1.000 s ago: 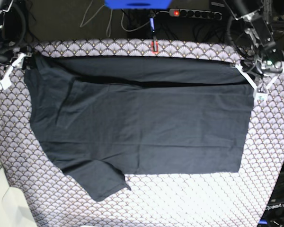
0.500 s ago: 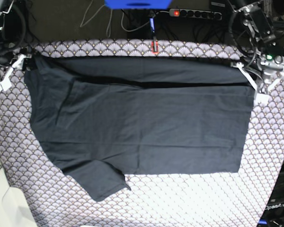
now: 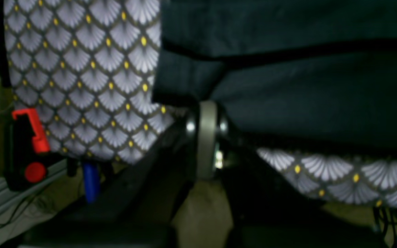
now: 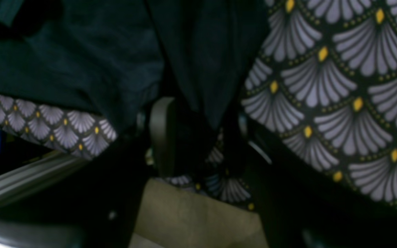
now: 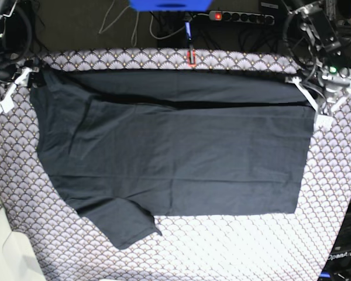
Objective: Fold the T-shirt properly
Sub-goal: 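Release the folded edge and lift both grippers off the shirt, then move both grippers along the shirt sides to its hem edge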
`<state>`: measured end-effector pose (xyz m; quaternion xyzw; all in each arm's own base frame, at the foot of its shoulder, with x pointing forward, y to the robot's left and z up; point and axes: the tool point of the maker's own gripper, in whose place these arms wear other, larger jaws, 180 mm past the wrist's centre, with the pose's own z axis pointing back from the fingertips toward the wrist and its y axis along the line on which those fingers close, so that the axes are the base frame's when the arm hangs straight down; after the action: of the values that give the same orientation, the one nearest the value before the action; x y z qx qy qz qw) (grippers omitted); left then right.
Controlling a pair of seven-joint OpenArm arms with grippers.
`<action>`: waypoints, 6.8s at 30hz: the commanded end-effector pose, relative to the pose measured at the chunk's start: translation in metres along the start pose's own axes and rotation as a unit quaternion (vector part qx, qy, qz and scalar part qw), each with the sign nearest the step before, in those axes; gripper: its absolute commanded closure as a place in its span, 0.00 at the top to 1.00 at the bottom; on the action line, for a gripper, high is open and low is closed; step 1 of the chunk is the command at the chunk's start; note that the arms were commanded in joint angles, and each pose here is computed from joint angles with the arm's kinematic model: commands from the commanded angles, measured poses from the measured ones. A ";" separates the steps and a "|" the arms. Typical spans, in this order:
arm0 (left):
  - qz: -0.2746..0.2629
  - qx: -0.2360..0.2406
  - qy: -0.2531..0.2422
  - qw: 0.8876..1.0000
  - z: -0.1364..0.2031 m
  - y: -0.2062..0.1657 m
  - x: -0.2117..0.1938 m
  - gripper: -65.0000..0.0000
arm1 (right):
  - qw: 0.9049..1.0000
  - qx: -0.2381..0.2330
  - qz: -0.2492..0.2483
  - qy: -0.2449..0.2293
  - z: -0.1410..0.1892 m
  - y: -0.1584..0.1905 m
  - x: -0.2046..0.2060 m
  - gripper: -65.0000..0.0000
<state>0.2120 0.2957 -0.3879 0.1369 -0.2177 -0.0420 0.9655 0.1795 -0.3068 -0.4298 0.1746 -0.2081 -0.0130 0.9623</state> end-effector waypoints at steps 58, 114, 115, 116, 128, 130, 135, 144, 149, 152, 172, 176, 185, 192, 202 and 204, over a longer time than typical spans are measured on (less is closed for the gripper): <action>-0.004 -0.049 0.003 0.999 -0.056 -0.042 0.017 0.00 | 0.999 -0.036 0.012 0.024 0.007 -0.016 0.001 0.39; 0.066 0.033 -0.090 0.993 -0.016 0.028 0.075 0.00 | 0.986 -0.065 0.115 -0.100 0.042 -0.020 0.143 0.55; 0.067 0.035 -0.098 0.992 -0.015 0.030 0.084 0.00 | 0.984 -0.062 0.125 -0.109 0.042 -0.014 0.155 0.55; 0.071 0.034 -0.104 0.991 -0.015 0.032 0.091 0.00 | 0.982 -0.056 0.135 -0.119 0.042 -0.007 0.169 0.55; 0.104 -0.005 -0.161 0.981 -0.025 0.041 0.184 0.49 | 0.983 0.018 0.112 -0.141 -0.012 0.025 0.267 0.56; 0.111 -0.022 -0.180 0.977 -0.032 0.035 0.199 0.54 | 0.983 0.024 0.106 -0.147 -0.024 0.027 0.273 0.56; 0.127 -0.058 -0.227 0.964 -0.046 0.021 0.231 0.55 | 0.984 0.021 0.096 -0.149 -0.046 0.025 0.277 0.56; 0.159 -0.095 -0.234 0.954 -0.090 0.000 0.249 0.55 | 0.981 -0.001 0.076 -0.180 -0.061 0.010 0.283 0.56; 0.171 -0.087 -0.239 0.952 -0.109 -0.004 0.242 0.55 | 0.979 -0.006 0.064 -0.195 -0.069 0.007 0.281 0.56; 0.177 -0.099 -0.234 0.951 -0.115 -0.012 0.241 0.55 | 0.977 -0.004 0.064 -0.204 -0.071 0.009 0.281 0.56; 0.177 -0.087 -0.246 0.949 -0.110 0.005 0.251 0.55 | 0.977 0.012 0.100 -0.185 -0.093 0.036 0.275 0.55; 0.176 -0.087 -0.246 0.949 -0.110 0.004 0.250 0.55 | 0.977 0.012 0.101 -0.186 -0.093 0.036 0.276 0.55; 0.177 -0.088 -0.241 0.950 -0.113 0.003 0.245 0.55 | 0.976 0.020 0.098 -0.193 -0.101 0.042 0.269 0.55; 0.176 -0.087 -0.229 0.954 -0.119 0.001 0.231 0.55 | 0.976 0.020 0.097 -0.193 -0.102 0.041 0.267 0.55; 0.175 -0.089 -0.219 0.956 -0.123 -0.003 0.222 0.55 | 0.976 0.020 0.096 -0.192 -0.102 0.041 0.266 0.09; 0.175 -0.089 -0.219 0.956 -0.123 -0.003 0.222 0.55 | 0.977 0.020 0.096 -0.192 -0.102 0.041 0.266 0.08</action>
<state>0.4535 0.2852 -0.4220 -0.0065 -0.4211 0.0791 0.9035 0.4449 -0.2543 -0.4202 0.1671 -0.3746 0.0536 0.9104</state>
